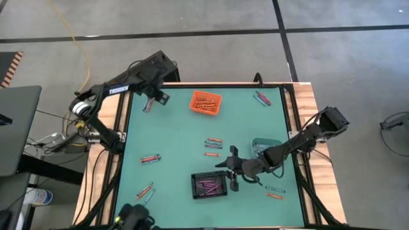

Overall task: Sort crayons
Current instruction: Put the orange crayon into the orange bin

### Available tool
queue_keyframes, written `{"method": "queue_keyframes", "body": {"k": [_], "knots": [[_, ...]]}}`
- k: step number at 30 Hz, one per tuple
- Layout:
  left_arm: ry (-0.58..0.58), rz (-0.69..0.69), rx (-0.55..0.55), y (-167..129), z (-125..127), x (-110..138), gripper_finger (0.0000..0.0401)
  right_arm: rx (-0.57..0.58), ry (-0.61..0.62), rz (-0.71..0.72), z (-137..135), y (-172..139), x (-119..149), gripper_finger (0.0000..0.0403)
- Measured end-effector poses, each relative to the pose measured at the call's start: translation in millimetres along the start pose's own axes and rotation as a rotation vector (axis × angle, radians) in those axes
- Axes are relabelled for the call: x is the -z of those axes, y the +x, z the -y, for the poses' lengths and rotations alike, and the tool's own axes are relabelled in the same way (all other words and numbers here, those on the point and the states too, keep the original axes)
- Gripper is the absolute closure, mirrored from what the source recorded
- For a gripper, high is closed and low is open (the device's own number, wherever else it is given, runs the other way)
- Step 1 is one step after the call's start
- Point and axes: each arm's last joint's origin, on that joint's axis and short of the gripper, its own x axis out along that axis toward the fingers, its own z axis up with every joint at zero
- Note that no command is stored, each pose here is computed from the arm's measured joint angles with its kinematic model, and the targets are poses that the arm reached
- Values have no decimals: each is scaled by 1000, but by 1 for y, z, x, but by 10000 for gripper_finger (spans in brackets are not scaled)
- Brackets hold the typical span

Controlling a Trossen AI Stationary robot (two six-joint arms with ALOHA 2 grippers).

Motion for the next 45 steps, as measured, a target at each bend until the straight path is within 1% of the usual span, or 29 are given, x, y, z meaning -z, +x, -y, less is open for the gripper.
{"method": "queue_keyframes", "body": {"k": [3,6,12,15,19,25,30,38,43,44,45], "knots": [[18,-21,40,9,6,-10,296,1,0,-1,0,0,0,285],[45,-25,47,14,11,-18,296,6,-1,-5,1,1,0,285],[80,-7,54,12,20,-25,296,12,4,-13,3,1,1,285],[80,-15,57,12,23,-24,296,12,4,-17,2,1,1,285],[84,-66,59,11,25,-19,296,12,14,-16,3,1,1,285],[35,-89,60,11,28,-17,296,12,17,-14,3,1,1,285],[24,-91,45,11,28,-16,296,11,23,-11,2,1,1,285],[-80,-96,36,11,31,-16,296,12,26,-11,2,1,1,285],[-80,-96,45,10,39,-15,296,10,28,-6,2,1,0,285],[-92,-97,45,10,39,-15,296,8,31,0,2,1,0,285],[-127,-102,45,10,40,-15,296,7,33,5,2,1,-1,285]]}}
